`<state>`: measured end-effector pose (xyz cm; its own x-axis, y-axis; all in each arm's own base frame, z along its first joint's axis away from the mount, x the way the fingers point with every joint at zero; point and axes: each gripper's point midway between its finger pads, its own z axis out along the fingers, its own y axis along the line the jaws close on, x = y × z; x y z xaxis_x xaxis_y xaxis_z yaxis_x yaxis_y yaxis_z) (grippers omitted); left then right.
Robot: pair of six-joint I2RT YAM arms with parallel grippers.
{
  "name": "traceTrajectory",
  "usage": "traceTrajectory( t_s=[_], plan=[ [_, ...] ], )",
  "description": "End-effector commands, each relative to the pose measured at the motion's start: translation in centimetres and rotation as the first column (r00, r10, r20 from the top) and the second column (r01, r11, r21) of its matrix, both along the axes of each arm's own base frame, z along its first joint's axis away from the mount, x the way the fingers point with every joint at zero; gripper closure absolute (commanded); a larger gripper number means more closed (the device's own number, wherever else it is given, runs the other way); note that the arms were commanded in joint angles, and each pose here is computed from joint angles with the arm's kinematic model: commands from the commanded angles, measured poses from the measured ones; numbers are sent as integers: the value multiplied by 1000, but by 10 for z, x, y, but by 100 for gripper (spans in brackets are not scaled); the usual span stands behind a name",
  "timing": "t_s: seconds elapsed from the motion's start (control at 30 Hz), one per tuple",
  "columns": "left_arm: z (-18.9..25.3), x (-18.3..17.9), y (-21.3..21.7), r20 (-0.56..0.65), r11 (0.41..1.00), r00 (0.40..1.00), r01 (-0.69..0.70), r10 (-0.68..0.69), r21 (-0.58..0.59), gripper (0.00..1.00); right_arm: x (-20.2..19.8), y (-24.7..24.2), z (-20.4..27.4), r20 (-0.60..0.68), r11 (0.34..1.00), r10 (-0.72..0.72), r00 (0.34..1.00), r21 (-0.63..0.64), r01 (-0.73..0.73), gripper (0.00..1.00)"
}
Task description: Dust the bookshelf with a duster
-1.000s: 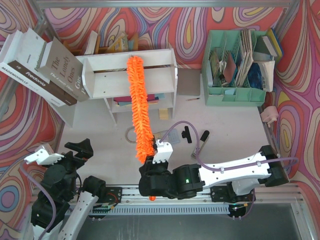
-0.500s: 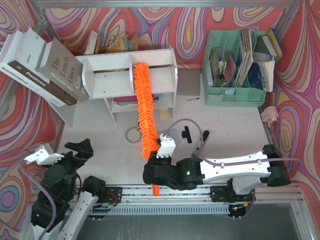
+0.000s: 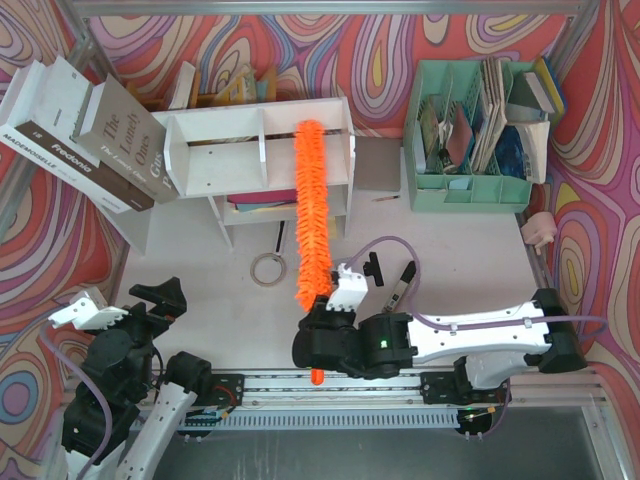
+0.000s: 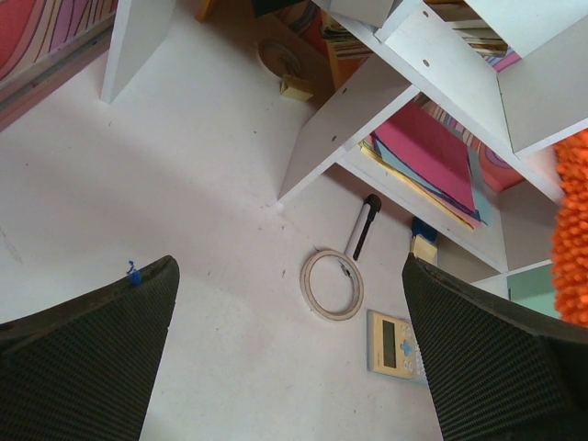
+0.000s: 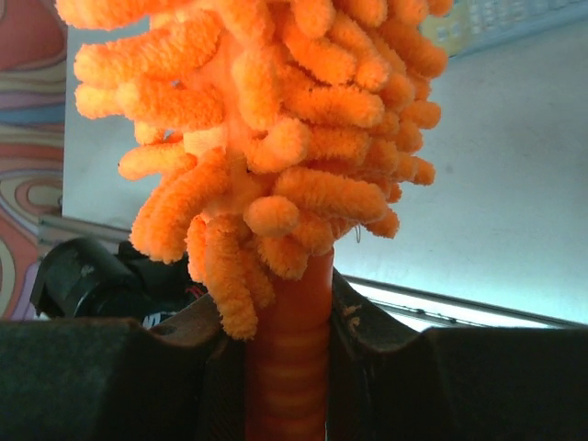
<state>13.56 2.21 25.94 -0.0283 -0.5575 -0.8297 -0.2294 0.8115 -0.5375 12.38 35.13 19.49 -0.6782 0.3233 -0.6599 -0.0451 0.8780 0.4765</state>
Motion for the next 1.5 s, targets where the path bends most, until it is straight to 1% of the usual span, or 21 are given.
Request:
traceTrajectory(
  t_s=[0.0,0.07,0.13,0.33,0.43,0.5,0.57,0.63,0.77,0.83,0.87,0.93,1.07,1.17,1.23,1.3,1.47],
  plan=[
    [-3,1,1,3,1000,1000,-9,9,-3,1,16,-48,10,32,978,-207,978,41,206,100],
    [-2,1,1,3,1000,1000,-7,7,-3,2,17,-46,12,39,978,-205,978,48,203,100],
    [-3,2,0,0,1000,1000,-4,4,-2,1,16,-35,15,52,986,-164,985,44,162,100],
    [-3,2,0,-3,1000,1000,-3,3,-1,1,9,28,28,97,998,59,994,3,-59,100],
    [-3,2,0,-5,1000,1000,-3,3,-1,2,6,46,29,98,993,118,988,-9,-118,100],
    [-4,2,0,-6,1000,1000,-4,4,-1,2,5,47,26,94,993,118,989,-16,-117,100],
    [-3,2,0,-3,1000,1000,-4,3,-2,2,7,38,23,88,996,83,993,-12,-83,100],
    [-3,2,0,-3,1000,1000,-4,4,-2,2,10,21,19,76,1000,20,997,-1,-20,100],
    [-3,2,0,-5,1000,1000,-3,3,0,2,14,-30,10,45,990,-141,989,-3,141,100],
    [-4,2,0,-6,1000,1000,-4,4,0,1,14,-45,6,36,984,-178,983,1,178,100],
    [-4,2,0,-6,1000,1000,-4,4,-1,2,14,-48,4,34,984,-180,983,5,180,100],
    [-4,3,-1,-7,1000,1000,-2,2,0,1,14,-37,5,37,988,-154,987,29,153,100],
    [-4,3,-2,-13,1000,1000,2,-2,3,1,10,4,15,70,1000,-17,997,11,16,100],
    [-4,3,-1,-12,1000,1000,0,0,2,2,6,37,22,84,996,93,992,-16,-92,100],
    [-4,3,-1,-11,1000,1000,-2,2,2,2,4,48,21,87,990,137,987,-40,-134,100],
    [-4,2,0,-9,1000,1000,-3,3,0,1,4,48,18,80,990,133,988,-51,-130,100],
    [-4,2,0,-8,1000,1000,-3,3,0,1,9,14,6,64,999,16,998,-35,-14,100]
  ],
)
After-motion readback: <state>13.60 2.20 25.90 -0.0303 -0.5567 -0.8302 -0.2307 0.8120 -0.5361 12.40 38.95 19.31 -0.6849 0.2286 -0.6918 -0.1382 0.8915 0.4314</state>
